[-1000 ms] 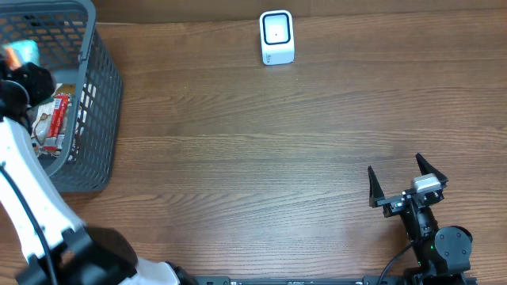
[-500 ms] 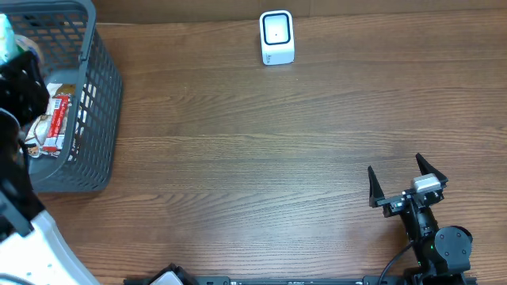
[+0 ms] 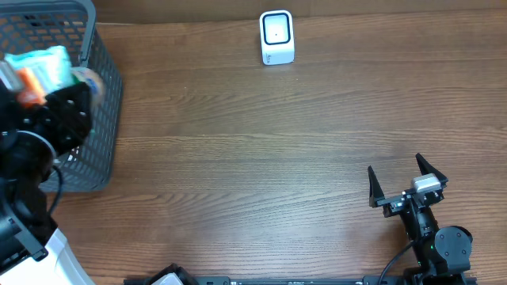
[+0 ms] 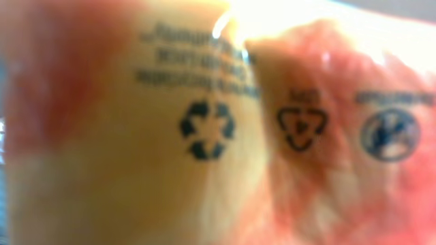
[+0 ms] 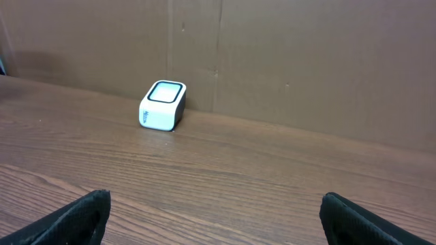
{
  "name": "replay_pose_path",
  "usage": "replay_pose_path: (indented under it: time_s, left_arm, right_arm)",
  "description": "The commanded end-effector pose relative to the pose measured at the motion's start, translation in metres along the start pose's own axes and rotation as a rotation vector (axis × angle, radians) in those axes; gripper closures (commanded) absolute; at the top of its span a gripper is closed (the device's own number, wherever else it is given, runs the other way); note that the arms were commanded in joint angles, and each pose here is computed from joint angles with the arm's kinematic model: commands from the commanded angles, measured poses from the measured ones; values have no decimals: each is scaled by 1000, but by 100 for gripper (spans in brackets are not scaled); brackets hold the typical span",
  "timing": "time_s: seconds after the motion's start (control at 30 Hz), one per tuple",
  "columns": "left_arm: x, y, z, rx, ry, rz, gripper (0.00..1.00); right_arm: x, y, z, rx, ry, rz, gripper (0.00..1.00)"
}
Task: Scan the item barcode
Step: 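Lift the snack pack out of the basket and carry it toward the table centre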
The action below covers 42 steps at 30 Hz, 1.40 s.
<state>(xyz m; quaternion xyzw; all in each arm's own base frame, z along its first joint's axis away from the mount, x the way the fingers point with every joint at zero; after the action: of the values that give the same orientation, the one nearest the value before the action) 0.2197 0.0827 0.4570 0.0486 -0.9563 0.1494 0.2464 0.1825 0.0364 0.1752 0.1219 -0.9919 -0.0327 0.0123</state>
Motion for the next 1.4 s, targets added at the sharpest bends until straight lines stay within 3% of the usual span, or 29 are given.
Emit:
replay_pose_path:
  time_s: [0.0, 0.93, 1.37]
  left_arm:
    - [4, -23, 1, -63, 10, 109, 68]
    - [-48, -120, 125, -315, 527, 515, 71]
    - [-88, -143, 190, -365, 649, 463, 70]
  right_arm:
    - [0, -1, 3, 4, 1, 4, 0]
    - [0, -1, 3, 4, 1, 4, 0]
    - [0, -1, 3, 4, 1, 4, 0]
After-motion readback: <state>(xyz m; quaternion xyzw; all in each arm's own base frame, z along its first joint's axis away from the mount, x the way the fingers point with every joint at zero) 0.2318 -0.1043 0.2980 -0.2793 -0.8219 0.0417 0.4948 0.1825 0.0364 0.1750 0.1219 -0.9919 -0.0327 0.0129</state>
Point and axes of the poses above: each gripper's point midway between its finger pads, its own x axis back along the fingers, its own y axis along the line the jaws close on, z = x × y, the point moved 6 cm from there along x, back along the fingers, and after that the axes turned 9 degrees about -x, right-handed, at the moved point
